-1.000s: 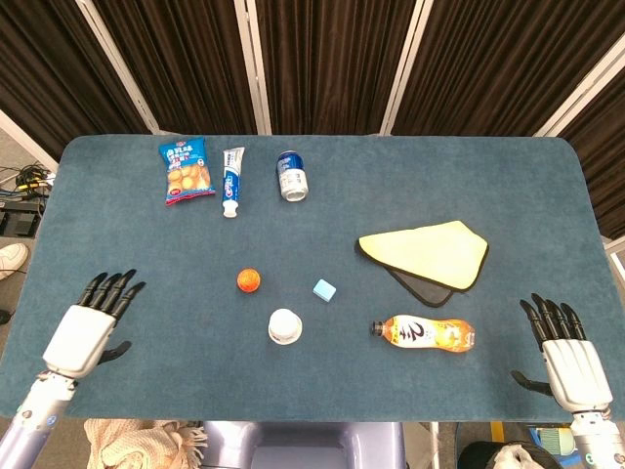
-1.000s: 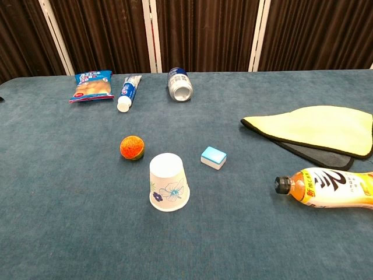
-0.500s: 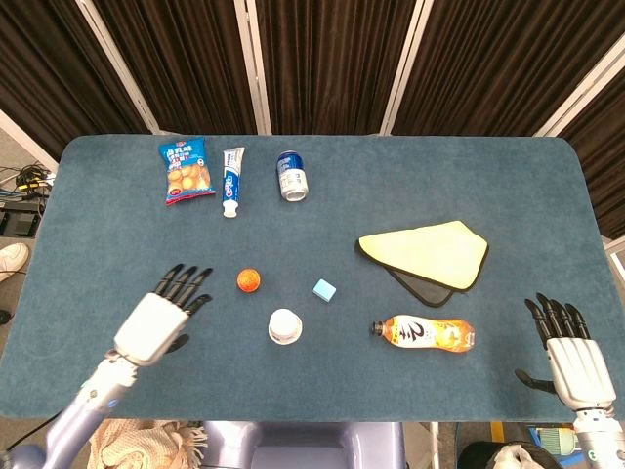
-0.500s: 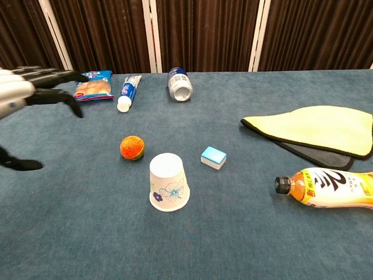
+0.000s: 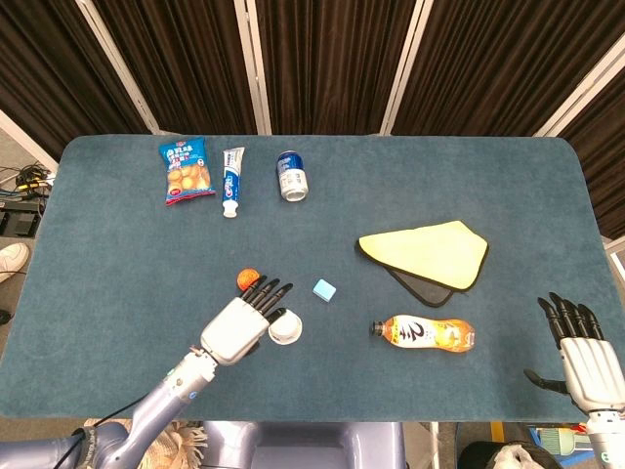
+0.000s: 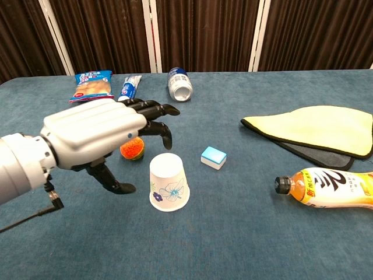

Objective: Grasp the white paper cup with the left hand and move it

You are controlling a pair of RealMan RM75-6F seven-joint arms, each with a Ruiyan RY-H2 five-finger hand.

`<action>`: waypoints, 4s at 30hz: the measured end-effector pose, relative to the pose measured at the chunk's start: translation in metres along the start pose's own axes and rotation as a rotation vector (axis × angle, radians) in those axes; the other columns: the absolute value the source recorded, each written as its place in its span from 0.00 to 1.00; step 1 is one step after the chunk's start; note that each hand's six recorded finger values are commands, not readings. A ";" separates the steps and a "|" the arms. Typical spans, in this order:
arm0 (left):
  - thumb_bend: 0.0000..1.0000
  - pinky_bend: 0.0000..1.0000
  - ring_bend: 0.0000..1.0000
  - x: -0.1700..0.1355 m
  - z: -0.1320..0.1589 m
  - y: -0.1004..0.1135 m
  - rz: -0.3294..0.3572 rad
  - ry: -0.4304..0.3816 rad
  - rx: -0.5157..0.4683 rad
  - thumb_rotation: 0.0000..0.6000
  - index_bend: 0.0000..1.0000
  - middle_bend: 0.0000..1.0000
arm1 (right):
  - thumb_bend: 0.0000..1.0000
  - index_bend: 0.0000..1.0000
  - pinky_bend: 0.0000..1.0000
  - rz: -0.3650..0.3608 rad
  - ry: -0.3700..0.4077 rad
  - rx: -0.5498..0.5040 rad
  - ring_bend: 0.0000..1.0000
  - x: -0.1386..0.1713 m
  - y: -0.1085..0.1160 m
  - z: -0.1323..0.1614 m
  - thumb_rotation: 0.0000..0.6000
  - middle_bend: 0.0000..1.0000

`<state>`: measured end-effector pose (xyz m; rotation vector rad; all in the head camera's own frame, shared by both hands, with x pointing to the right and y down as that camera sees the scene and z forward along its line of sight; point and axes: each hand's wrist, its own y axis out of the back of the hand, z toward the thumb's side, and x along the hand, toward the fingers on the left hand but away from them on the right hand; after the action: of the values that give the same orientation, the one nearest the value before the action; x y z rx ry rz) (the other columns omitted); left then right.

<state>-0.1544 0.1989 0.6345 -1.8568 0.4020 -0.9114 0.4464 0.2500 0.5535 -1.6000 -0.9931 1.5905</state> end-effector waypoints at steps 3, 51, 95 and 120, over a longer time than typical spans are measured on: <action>0.15 0.08 0.00 0.007 0.006 -0.002 -0.011 -0.005 0.028 1.00 0.28 0.02 | 0.07 0.00 0.00 -0.014 -0.009 -0.010 0.00 0.001 0.005 -0.004 1.00 0.00; 0.26 0.08 0.00 0.076 0.008 0.027 0.032 0.084 0.000 1.00 0.34 0.05 | 0.07 0.00 0.00 -0.004 -0.036 -0.002 0.00 0.005 0.009 -0.012 1.00 0.00; 0.12 0.09 0.00 0.137 0.025 0.006 -0.007 0.063 0.058 1.00 0.00 0.04 | 0.08 0.00 0.00 -0.029 -0.004 -0.005 0.00 0.014 0.018 -0.009 1.00 0.00; 0.08 0.09 0.00 -0.146 -0.103 -0.002 0.142 0.380 0.104 1.00 0.05 0.06 | 0.08 0.00 0.00 -0.097 0.125 0.019 0.00 0.014 0.008 0.018 1.00 0.00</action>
<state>-0.3274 0.2260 0.6000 -1.5380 0.6963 -1.1655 0.4286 0.2571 0.5395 -1.5929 -0.9708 1.4139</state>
